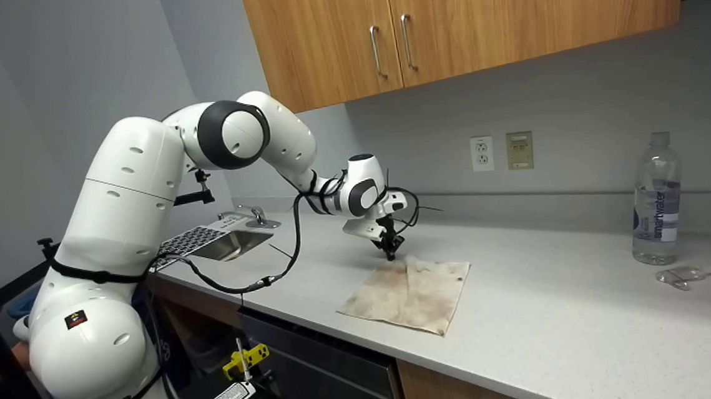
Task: Unfold the napkin completely
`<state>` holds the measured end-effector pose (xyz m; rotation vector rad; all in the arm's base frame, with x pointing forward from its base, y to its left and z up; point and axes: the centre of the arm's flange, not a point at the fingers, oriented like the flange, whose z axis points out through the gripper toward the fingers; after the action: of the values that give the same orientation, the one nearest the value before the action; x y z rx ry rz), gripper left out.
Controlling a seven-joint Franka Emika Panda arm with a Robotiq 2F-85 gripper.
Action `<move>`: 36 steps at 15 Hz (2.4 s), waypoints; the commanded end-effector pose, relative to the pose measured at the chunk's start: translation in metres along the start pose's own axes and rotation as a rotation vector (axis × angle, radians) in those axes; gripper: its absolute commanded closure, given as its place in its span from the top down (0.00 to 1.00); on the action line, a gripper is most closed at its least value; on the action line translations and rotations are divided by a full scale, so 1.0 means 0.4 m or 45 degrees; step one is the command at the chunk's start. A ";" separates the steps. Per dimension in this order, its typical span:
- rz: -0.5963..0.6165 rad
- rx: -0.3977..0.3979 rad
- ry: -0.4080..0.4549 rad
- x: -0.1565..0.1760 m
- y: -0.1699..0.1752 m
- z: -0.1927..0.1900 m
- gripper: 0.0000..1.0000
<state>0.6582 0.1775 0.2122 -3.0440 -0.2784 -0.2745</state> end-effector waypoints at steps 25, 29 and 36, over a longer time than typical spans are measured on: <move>-0.201 -0.174 -0.052 -0.230 -0.138 -0.272 0.00; -0.131 -0.219 0.083 -0.318 -0.118 -0.359 0.00; -0.068 -0.330 0.308 -0.396 -0.103 -0.513 0.26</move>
<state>0.4920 0.1835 0.3636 -3.2109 -0.3701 -0.5989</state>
